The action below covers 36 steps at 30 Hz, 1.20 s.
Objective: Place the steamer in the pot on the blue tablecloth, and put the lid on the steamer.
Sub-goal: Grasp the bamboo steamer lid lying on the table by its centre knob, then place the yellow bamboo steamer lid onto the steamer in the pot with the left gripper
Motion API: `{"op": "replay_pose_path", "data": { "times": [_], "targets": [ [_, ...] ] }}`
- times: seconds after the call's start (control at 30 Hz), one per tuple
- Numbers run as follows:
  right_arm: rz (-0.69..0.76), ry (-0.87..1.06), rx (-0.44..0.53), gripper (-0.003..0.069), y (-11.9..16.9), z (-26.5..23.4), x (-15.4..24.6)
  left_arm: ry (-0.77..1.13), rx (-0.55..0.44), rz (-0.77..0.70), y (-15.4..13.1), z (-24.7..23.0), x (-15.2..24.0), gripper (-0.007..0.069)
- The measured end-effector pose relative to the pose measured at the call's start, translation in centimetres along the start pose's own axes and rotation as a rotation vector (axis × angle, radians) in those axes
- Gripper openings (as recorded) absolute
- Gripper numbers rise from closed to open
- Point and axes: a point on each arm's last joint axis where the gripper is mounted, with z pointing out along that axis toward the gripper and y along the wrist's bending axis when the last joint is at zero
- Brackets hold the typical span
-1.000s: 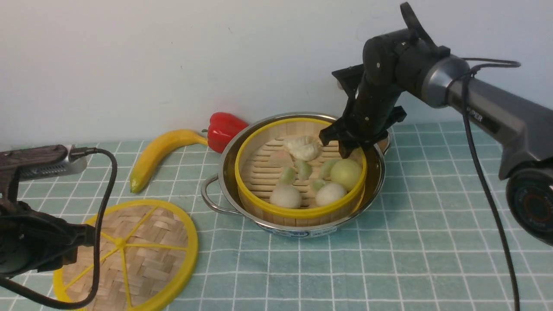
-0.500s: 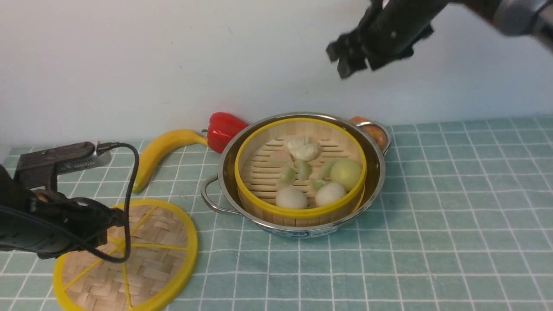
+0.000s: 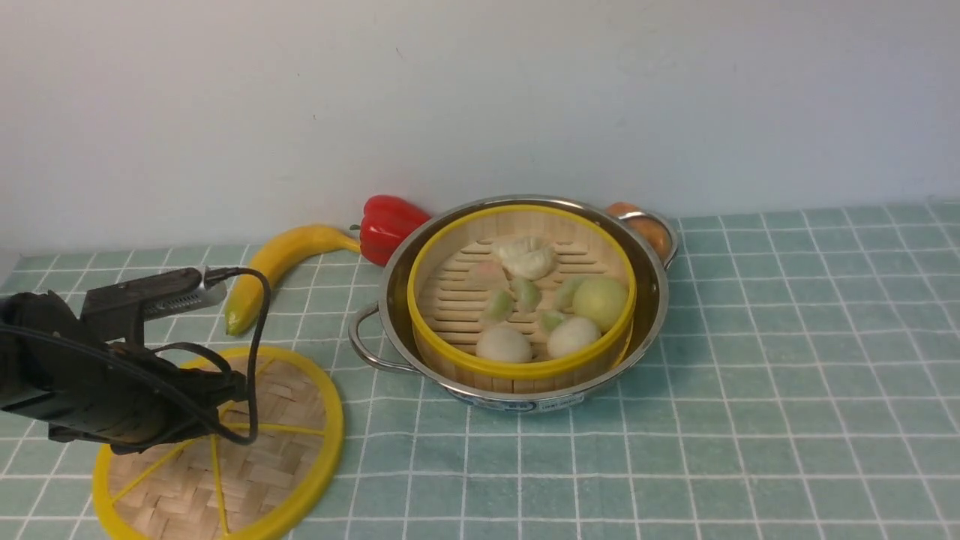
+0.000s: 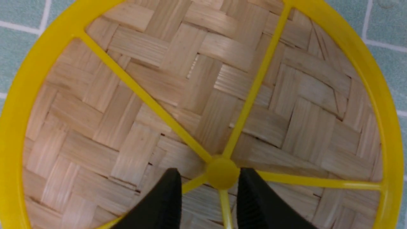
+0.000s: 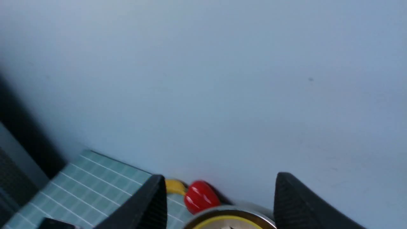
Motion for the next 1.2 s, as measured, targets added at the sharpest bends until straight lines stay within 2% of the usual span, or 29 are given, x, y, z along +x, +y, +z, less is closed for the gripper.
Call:
{"op": "replay_pose_path", "data": {
  "times": [0.07,0.2,0.27,0.37,0.6,0.7,0.77,0.93,1.07,1.13,1.2],
  "targets": [
    [-0.014,-0.089,-0.086,0.0447,1.7,-5.2,-0.7,0.005,0.000,-0.009,0.0,0.5,0.0,0.0244],
    [-0.040,-0.152,-0.128,0.0447,2.7,-9.5,-0.5,0.006,0.004,-0.023,0.0,0.7,0.0,0.0238],
    [-0.050,-0.161,-0.131,0.0447,2.9,-10.9,0.0,0.005,0.005,-0.026,0.0,0.7,0.0,0.0211],
    [-0.054,-0.140,-0.126,0.0447,2.9,-12.2,1.4,-0.001,0.006,-0.027,0.0,0.7,-0.1,0.0127],
    [-0.037,-0.028,-0.090,0.0447,2.0,-12.3,5.1,0.023,-0.008,0.024,0.0,0.4,-0.7,0.0113],
    [-0.036,0.009,-0.061,0.0447,1.5,-12.9,7.1,0.041,-0.030,0.093,-0.2,-1.0,-2.1,0.0113],
    [-0.028,0.011,-0.038,0.0447,1.2,-14.2,8.4,0.006,-0.070,0.159,-0.3,-3.6,-4.6,0.0113],
    [-0.005,-0.029,-0.008,0.0447,1.1,-17.0,10.1,-0.105,-0.123,0.191,-0.9,-8.7,-9.1,0.0113],
    [0.026,-0.057,-0.004,0.0447,1.1,-18.5,10.7,-0.214,-0.083,0.234,-3.5,-12.4,-11.8,0.0113],
    [0.036,-0.065,-0.006,0.0447,1.1,-18.9,10.8,-0.269,-0.032,0.295,-6.1,-13.7,-12.6,0.0113],
    [0.038,-0.066,-0.006,0.0447,1.1,-18.9,10.8,-0.299,0.041,0.374,-9.8,-14.2,-12.8,0.0113]
  ]
}}
